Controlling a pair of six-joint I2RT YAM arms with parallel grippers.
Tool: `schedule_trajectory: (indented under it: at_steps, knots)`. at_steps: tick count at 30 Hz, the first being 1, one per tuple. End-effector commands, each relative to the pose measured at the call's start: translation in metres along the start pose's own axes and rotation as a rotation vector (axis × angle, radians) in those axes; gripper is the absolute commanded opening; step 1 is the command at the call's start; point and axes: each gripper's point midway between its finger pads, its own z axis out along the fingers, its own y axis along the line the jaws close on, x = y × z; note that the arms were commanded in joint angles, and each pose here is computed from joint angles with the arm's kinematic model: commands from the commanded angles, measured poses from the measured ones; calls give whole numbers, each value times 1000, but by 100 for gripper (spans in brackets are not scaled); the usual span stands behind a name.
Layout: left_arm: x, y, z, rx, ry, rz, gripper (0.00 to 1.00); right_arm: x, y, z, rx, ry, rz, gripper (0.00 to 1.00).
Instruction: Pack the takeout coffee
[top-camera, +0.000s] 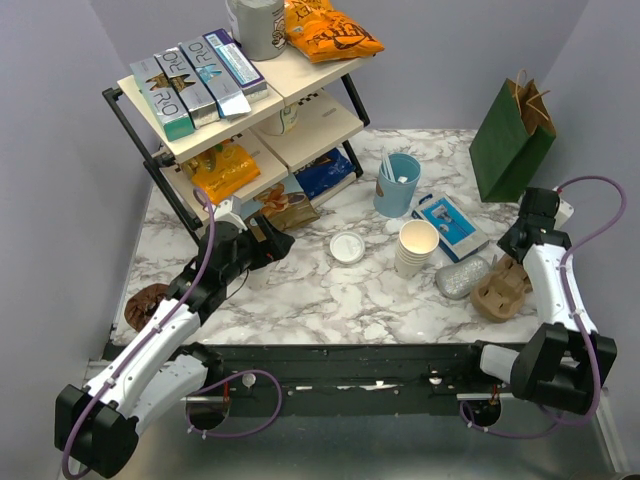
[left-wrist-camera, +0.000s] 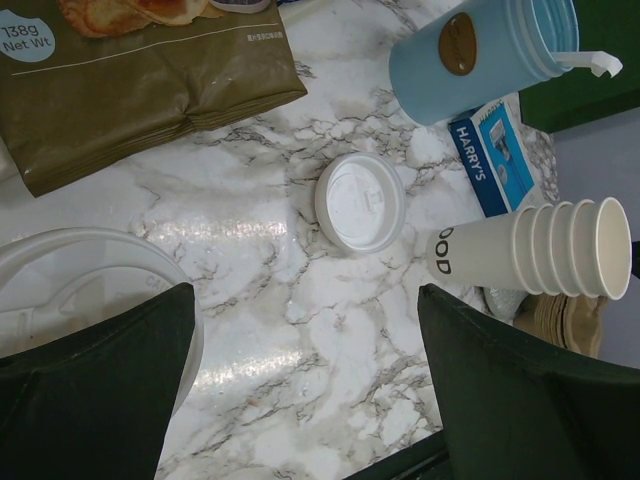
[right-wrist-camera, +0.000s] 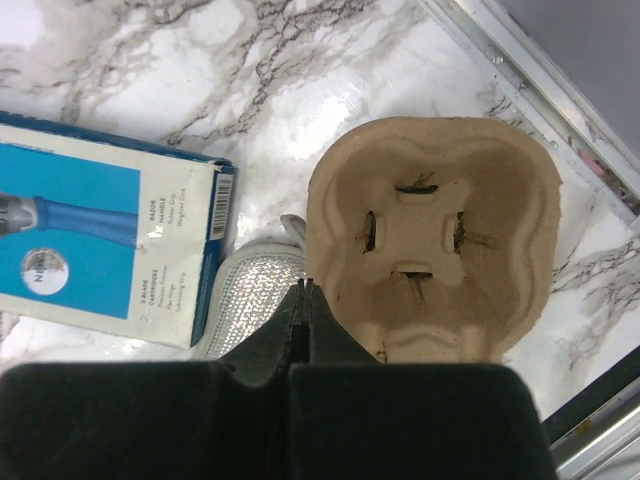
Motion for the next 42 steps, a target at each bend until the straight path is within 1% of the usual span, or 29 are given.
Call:
schedule_trajectory:
  at_steps: [1,5,9,11,12,15,19,31,36,38,41,42]
  knots:
    - [-2,1,-2,-2,-20,3,99,-17,-2,-22,-30,-60,6,1]
    - [-2,1,-2,-1,-17,1,99,-8,-6,-21,-14,-22,-14,1]
    - [-1,1,-2,-1,-15,1,99,6,-9,-11,14,39,-25,37]
    - [-1,1,-3,0,-16,1,99,12,-8,-8,11,63,-31,43]
    - [-2,1,-3,0,-18,1,99,14,-9,-7,16,69,-33,43]
    - [0,2,-2,-3,-15,3,99,18,-11,-4,25,81,-38,44]
    - [1,2,-1,-1,-8,4,99,17,-9,0,29,81,-35,40]
    - [1,2,-1,2,-11,6,99,22,-12,12,70,111,-35,40]
    - [0,0,-2,12,-17,6,99,19,-11,13,71,101,-16,39]
    - [0,0,-3,13,-18,6,99,19,-10,12,71,99,-14,38]
    - [0,0,-3,14,-19,8,99,17,-11,11,73,92,-8,34]
    - [0,1,-2,12,-17,8,99,16,-11,10,73,87,-8,31]
